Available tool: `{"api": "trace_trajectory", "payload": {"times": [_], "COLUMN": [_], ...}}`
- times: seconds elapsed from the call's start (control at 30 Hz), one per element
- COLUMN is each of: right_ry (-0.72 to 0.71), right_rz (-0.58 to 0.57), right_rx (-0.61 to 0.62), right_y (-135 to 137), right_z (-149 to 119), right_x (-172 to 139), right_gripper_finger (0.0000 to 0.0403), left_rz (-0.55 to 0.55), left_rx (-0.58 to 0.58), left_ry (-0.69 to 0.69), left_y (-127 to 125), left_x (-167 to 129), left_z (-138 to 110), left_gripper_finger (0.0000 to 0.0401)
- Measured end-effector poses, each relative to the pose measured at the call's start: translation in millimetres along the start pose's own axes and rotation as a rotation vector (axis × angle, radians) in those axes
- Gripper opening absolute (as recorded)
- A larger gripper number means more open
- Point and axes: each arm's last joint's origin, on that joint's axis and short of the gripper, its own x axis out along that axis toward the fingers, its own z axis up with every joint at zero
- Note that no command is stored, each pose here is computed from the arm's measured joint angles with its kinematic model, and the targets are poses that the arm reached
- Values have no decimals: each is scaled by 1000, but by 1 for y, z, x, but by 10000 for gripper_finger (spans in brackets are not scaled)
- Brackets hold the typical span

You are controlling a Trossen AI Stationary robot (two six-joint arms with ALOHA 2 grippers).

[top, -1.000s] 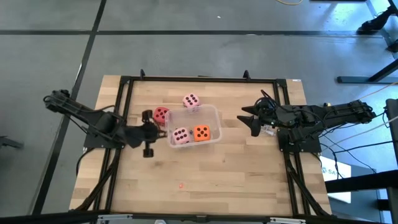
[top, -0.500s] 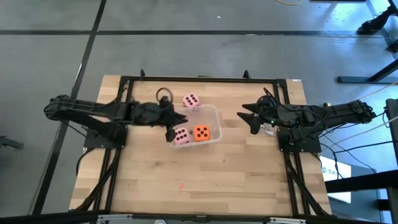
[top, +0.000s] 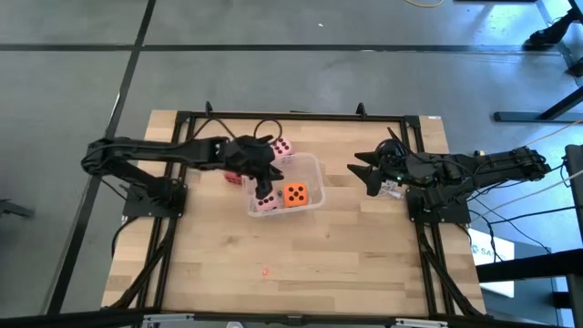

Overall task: Pick & Place Dice
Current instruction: Put the small red dice into the transparent bin

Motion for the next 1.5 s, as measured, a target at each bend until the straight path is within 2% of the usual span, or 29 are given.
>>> {"api": "trace_trajectory", "payload": {"times": [0.3, 0.57, 1.17, 1.5], "right_ry": [0, 0, 50, 63], "right_rz": [0, 0, -38, -16], "right_rx": [0, 2, -12, -17], "right_y": [0, 0, 4, 5], "right_z": [0, 0, -11, -11], "right_x": [0, 0, 16, 16], "right_gripper_finger": [285, 285, 285, 285], "left_rz": [53, 69, 70, 74], "left_rx": [138, 162, 173, 158], "left_ry": [281, 392, 416, 415], "left_y": [2, 7, 7, 7], "left_x": [26, 54, 63, 63], "left_z": [-5, -20, -24, -24], "left_gripper_finger": [8, 8, 9, 56]}}
